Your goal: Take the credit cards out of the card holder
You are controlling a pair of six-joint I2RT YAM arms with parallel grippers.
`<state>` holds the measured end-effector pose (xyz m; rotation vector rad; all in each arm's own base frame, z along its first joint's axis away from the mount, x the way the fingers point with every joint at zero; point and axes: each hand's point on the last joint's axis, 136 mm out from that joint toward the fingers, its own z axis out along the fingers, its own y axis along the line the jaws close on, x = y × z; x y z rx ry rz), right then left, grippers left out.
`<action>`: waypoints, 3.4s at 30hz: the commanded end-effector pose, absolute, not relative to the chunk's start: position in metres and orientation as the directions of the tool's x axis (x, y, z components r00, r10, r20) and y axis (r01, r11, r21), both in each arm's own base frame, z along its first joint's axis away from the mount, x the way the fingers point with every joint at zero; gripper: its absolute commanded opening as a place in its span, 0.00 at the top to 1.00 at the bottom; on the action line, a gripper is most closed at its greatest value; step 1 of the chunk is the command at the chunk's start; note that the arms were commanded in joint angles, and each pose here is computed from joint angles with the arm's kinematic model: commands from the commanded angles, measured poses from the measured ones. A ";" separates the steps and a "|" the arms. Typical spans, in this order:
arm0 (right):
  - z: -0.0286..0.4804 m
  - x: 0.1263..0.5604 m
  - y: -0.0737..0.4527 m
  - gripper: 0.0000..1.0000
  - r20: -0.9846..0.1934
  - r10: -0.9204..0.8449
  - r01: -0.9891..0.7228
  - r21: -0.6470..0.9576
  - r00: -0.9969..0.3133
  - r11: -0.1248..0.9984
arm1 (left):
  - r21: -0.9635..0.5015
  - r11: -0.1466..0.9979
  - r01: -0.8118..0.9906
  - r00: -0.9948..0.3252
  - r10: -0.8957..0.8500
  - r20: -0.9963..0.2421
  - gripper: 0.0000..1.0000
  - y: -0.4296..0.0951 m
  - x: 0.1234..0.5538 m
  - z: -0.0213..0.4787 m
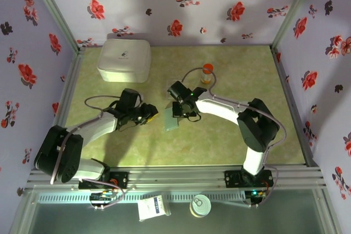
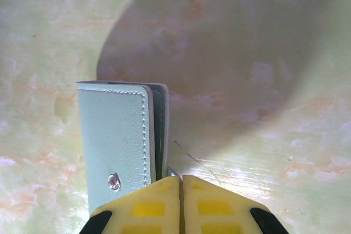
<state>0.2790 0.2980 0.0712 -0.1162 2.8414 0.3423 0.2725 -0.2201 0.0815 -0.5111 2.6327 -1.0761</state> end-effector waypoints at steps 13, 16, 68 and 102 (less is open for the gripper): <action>0.116 0.276 0.309 0.95 -0.324 -0.085 -0.147 0.171 -0.942 0.974 | -0.671 0.713 -0.206 -0.909 -0.392 -0.138 0.70 -0.194 0.260 0.089; 0.120 0.274 0.316 0.95 -0.330 -0.086 -0.149 0.171 -0.940 0.974 | -0.669 0.715 -0.202 -0.910 -0.390 -0.143 0.71 -0.193 0.259 0.090; 0.027 0.272 0.269 0.94 -0.222 -0.003 -0.056 0.232 -0.975 0.971 | -0.585 0.776 -0.237 -0.952 -0.304 -0.019 0.97 -0.222 0.255 0.029; 0.015 0.268 0.209 0.94 -0.216 -0.039 -0.027 -0.056 -0.976 0.998 | -0.449 0.823 -0.347 -0.932 -0.356 0.068 1.00 -0.181 0.229 -0.016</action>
